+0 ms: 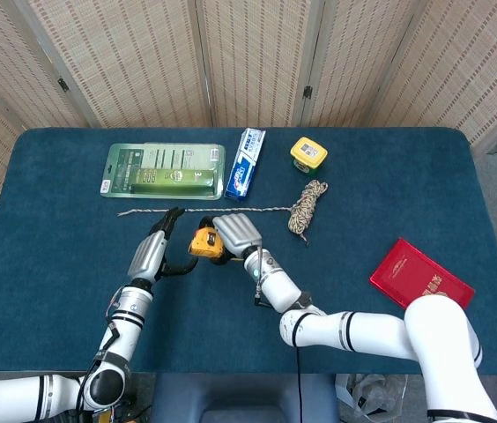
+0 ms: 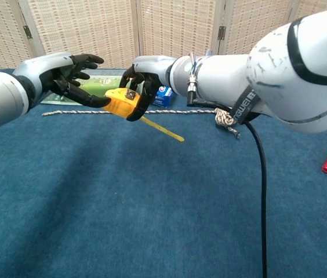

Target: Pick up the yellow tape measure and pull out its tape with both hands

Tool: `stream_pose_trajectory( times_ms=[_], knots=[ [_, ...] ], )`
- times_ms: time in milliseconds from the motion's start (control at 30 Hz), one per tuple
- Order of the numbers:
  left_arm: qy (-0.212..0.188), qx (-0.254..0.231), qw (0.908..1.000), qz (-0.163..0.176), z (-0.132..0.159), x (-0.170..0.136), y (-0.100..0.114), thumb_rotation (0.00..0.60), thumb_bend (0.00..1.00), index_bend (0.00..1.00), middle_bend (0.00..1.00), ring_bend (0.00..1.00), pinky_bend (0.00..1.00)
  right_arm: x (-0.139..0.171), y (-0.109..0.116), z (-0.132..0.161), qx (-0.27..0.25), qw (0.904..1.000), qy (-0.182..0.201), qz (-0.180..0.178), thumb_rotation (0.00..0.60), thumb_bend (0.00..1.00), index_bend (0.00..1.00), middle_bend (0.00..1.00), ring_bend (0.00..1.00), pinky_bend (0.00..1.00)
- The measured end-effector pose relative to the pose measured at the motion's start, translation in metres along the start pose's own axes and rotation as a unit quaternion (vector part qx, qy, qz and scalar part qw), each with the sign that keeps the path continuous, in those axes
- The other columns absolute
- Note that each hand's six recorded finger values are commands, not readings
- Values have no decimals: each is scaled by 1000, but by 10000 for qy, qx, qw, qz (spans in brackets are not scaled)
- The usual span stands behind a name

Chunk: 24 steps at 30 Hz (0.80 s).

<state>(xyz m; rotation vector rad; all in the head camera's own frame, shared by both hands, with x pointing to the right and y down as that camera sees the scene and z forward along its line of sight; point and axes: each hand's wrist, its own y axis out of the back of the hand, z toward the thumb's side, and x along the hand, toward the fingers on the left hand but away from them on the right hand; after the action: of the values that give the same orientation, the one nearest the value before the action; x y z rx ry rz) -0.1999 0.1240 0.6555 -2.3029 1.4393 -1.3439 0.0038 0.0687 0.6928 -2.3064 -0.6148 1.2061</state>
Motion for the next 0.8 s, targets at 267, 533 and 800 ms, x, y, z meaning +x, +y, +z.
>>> stream_pose_trajectory(
  times_ms=[267,533,800],
  knots=[
    [159,-64,9998,95,-5,6,0,600,343,0,0,0,0,-4,-6,4,22,10000,-28,83,600,270,582,529,444,313],
    [240,-17,9997,108,-11,7,5,600,343,0,0,0,0,-6,-8,2,-34,9999,-26,116,600,270,582,529,445,313],
    [296,16,9995,105,-15,6,8,600,343,0,0,0,0,-8,-6,-4,-15,9999,-35,135,600,270,582,529,446,313]
  ],
)
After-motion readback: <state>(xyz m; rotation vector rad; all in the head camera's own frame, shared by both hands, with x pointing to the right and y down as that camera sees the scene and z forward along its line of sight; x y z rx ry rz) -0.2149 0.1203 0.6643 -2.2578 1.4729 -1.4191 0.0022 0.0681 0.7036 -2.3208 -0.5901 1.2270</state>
